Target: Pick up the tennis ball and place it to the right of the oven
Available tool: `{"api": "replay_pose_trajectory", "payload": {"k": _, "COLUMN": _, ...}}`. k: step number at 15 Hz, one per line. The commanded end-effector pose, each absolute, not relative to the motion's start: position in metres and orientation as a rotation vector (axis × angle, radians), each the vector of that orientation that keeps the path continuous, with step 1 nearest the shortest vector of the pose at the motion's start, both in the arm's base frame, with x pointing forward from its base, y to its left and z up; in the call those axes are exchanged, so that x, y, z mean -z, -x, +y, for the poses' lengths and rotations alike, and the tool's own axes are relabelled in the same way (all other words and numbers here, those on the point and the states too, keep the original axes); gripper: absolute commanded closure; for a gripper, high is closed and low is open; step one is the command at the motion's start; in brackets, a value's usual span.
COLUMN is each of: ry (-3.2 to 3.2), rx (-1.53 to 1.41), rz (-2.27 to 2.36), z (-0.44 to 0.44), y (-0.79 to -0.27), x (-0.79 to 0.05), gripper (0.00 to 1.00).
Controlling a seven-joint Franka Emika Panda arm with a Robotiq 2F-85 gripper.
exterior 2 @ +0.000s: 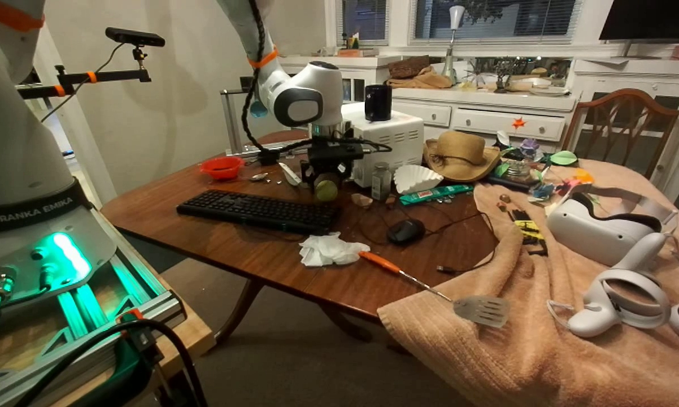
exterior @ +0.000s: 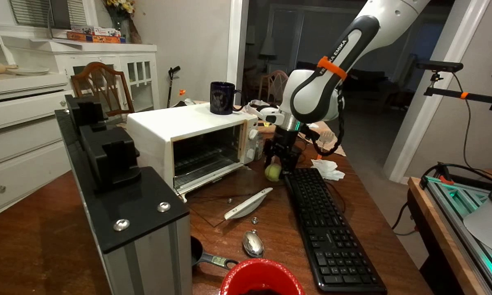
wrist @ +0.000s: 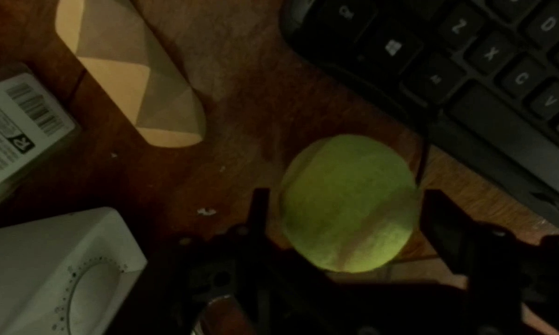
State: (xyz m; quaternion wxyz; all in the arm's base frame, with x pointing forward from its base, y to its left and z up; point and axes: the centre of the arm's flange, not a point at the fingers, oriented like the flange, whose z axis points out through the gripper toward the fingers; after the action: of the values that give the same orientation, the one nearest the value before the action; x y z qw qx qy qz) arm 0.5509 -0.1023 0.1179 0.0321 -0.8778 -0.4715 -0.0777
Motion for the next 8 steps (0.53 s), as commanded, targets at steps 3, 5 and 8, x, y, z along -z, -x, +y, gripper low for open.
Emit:
{"api": "replay_pose_trajectory", "payload": {"k": 3, "ry": 2.702, "rx": 0.266, "rz": -1.493, "z": -0.108, "y": -0.557, "x": -0.111, "gripper": 0.58}}
{"api": "replay_pose_trajectory", "payload": {"k": 5, "ry": 2.701, "rx": 0.261, "rz": -1.488, "z": -0.107, "y": -0.557, "x": -0.116, "gripper": 0.58}}
{"api": "replay_pose_trajectory", "payload": {"k": 8, "ry": 2.746, "rx": 0.236, "rz": -1.431, "z": -0.111, "y": -0.555, "x": -0.136, "gripper": 0.58}}
